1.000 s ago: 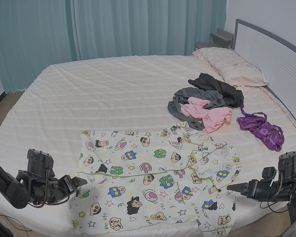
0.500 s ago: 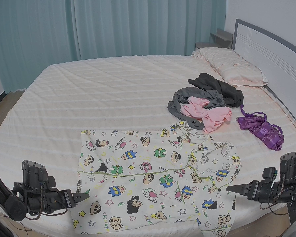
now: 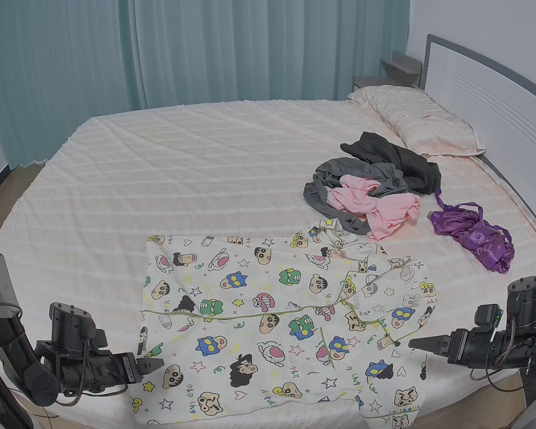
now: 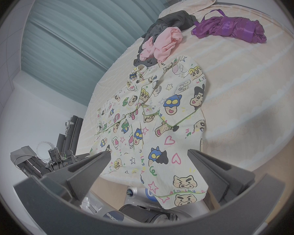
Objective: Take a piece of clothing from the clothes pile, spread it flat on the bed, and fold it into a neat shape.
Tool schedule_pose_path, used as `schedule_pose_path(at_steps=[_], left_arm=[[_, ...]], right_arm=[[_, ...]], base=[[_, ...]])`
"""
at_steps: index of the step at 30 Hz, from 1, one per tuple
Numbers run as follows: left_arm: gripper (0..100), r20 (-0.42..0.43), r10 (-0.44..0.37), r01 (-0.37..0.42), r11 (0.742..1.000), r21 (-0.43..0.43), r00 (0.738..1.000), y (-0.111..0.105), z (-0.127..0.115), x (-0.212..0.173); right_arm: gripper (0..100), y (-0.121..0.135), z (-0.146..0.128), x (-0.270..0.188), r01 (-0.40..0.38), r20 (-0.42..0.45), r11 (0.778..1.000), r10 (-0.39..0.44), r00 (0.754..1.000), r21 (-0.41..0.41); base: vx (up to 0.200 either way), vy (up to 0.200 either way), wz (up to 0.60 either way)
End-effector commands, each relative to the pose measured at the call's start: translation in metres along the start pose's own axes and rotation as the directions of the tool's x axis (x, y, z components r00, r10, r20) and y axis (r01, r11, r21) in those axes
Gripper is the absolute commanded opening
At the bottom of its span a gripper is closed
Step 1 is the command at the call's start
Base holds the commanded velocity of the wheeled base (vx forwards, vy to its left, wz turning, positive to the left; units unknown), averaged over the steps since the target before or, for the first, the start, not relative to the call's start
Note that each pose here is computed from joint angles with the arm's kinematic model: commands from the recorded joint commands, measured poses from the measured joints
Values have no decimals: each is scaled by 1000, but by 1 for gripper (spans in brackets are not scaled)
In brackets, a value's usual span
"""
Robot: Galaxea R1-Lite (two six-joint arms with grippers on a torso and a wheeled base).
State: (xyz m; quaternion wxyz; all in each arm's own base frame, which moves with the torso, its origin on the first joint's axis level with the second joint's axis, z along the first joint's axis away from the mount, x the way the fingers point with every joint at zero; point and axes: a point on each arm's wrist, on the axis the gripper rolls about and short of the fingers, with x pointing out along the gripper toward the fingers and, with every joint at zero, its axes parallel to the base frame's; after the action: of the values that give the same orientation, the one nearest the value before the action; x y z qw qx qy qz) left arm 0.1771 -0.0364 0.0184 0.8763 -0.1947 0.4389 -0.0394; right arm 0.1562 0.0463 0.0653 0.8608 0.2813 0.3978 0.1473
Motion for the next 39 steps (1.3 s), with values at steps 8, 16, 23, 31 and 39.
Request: schedule_pose_path(at_steps=[8,16,23,31,39], left_arm=[[0,-35,18,-18,1000,-11,999,3,-5,3],[0,17,-24,24,999,30,1000,-9,-5,-10],[0,24,-33,29,989,143,999,-37,-22,-11],[0,9,18,-20,938,347,1000,-70,-54,4],[0,2,58,-54,902,429,998,-87,-73,26]], right_arm=[[100,0,0,0,0,-5,1000,0,1000,2],[100,0,-1,0,1,-4,1000,-1,1000,3],[100,-1,-2,-1,5,-10,1000,-5,1000,6],[100,-2,-4,-2,8,-15,1000,-8,1000,9],[100,-3,-5,-1,9,-16,1000,-9,1000,8]], base=[[0,0,0],[0,0,0],[0,0,0],[0,0,0],[0,0,0]])
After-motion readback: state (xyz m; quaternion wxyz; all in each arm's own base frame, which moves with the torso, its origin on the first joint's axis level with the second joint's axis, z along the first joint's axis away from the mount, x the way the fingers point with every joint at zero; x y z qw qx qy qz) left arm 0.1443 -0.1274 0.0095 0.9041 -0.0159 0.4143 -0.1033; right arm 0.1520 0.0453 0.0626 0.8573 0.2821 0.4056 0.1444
